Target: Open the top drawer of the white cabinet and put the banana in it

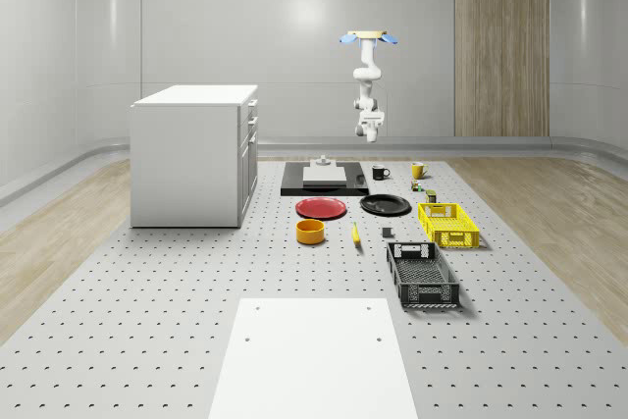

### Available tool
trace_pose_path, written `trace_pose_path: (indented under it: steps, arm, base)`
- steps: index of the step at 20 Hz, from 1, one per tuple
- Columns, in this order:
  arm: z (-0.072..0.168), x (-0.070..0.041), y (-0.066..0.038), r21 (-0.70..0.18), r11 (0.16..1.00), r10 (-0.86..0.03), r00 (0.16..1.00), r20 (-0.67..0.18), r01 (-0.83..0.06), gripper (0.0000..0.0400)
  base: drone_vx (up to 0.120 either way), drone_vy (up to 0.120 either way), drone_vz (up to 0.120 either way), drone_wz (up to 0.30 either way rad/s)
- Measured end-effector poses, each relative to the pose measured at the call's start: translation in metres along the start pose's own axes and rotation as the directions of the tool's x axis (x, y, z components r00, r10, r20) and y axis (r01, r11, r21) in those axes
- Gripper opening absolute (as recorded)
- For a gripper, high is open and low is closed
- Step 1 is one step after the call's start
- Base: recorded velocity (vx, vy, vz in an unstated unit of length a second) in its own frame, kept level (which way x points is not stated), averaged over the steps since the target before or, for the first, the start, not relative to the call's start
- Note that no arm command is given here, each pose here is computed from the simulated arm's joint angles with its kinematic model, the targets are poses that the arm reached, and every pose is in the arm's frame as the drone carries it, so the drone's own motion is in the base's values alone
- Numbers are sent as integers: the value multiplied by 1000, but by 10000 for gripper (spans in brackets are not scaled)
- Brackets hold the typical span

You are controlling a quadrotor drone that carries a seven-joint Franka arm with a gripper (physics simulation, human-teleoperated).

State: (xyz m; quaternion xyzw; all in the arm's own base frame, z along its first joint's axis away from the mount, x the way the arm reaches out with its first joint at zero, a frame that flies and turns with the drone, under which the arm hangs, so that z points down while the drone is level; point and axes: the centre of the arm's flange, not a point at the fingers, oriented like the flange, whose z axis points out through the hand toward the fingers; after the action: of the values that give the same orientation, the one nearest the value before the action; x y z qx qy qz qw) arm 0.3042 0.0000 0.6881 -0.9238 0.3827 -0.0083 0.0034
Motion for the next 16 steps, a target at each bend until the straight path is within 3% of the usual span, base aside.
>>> trace_pose_path:
  steps: [11,14,16]
  arm:
    - [-3,0,0,6,1000,0,1000,-6,0,400]
    - [-3,0,1,17,1000,1,1000,3,-1,400]
    - [2,21,21,221,975,-19,977,214,-29,400]
  base:
    - [0,0,0,0]
    - [107,-107,0,0]
    - [120,-120,60,0]
